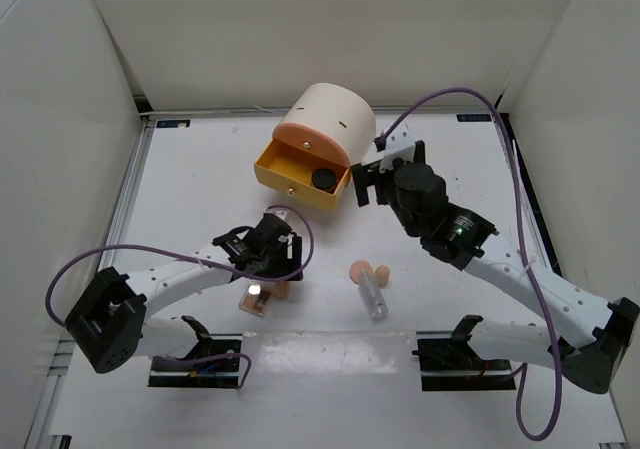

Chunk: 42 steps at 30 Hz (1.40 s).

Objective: Organize the makeup

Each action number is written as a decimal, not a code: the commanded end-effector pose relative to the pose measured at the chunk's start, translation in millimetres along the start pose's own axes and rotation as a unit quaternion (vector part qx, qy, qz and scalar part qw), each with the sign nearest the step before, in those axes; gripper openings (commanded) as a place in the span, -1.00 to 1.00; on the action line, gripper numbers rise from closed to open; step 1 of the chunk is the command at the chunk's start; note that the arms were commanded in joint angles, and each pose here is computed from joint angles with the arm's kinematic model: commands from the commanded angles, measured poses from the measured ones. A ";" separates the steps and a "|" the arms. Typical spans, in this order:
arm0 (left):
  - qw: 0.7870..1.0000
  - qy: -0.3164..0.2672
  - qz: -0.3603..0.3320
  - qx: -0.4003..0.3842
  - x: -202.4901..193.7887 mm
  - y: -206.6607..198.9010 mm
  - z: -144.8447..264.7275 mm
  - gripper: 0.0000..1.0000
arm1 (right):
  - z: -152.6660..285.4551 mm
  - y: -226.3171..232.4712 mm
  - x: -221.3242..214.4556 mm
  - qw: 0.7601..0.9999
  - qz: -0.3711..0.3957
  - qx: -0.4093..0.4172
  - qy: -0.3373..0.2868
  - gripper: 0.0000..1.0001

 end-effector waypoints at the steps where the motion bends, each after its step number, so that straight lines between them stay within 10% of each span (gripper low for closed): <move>1: 1.000 0.026 -0.003 0.011 -17.6 1.2 -5.3 0.72 | 15.9 -37.0 -18.6 0.995 -0.019 -0.100 0.017 0.98; 13: 0.997 0.006 -0.002 0.076 6.3 -3.9 -5.6 -0.81 | 34.2 -59.8 -40.0 0.988 -0.055 -0.137 0.039 0.98; 21: 0.981 -0.171 0.033 0.081 76.9 -10.9 75.4 -0.81 | 33.4 -62.2 -38.6 0.987 -0.051 -0.147 0.031 0.98; 29: 0.903 -0.409 0.113 0.061 192.1 -6.5 140.1 -0.68 | 34.7 -71.3 -46.7 0.981 -0.065 -0.180 0.039 0.98; 42: 0.905 -0.377 0.166 0.104 267.3 -2.4 73.8 -0.49 | 54.6 -87.3 -45.6 0.971 -0.096 -0.216 0.031 0.98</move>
Point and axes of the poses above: each gripper's point midway between its finger pads, its own z axis back along the fingers, its own y axis along the line the jaws close on, x = y × z, the point moved 6 cm from there along z, back along the fingers, and after that the axes turned 14 degrees about -z, right-handed, at the moved point
